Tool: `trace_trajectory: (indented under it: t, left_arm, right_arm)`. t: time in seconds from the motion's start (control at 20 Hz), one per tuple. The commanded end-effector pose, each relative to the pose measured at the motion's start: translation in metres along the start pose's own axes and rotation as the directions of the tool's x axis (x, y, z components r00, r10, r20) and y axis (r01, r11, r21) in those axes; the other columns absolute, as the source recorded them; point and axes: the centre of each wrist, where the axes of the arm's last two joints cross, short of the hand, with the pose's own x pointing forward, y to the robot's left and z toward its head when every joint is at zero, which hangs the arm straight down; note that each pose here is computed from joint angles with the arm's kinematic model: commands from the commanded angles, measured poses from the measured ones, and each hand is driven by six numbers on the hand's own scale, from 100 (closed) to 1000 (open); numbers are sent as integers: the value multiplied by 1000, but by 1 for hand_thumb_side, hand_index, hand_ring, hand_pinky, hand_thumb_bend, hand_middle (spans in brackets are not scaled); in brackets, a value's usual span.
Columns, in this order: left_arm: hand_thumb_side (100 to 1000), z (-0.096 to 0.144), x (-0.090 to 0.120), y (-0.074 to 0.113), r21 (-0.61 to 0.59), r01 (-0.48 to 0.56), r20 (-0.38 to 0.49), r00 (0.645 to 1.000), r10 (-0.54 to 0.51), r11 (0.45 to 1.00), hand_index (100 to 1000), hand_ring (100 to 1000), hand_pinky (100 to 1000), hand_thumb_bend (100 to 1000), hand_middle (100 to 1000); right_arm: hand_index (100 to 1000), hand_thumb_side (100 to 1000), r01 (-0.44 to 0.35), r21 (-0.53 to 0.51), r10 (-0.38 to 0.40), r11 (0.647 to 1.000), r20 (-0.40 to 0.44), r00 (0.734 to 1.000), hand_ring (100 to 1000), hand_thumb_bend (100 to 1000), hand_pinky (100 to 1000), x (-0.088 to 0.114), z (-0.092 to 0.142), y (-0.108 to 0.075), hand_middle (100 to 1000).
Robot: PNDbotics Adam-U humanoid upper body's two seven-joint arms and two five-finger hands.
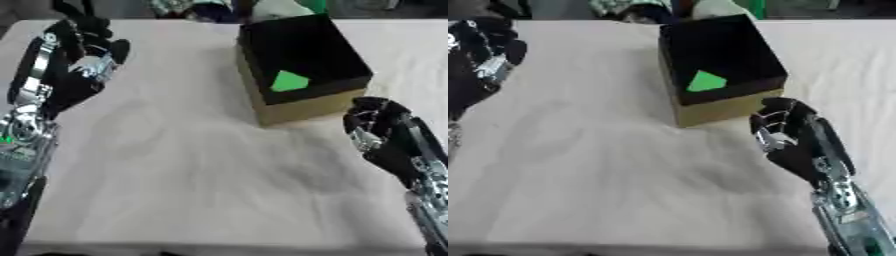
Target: Pick up objects on the table and place them in the box.
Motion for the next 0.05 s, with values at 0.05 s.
trace_trajectory:
  t: [0.05]
  left_arm:
    - [480,2,-1,4,17,-11,33,999,10,1000,735,656,668,484,616]
  right_arm:
    - [747,301,-20,-13,20,1000,31,999,606,253,571,8,-4,-5,604]
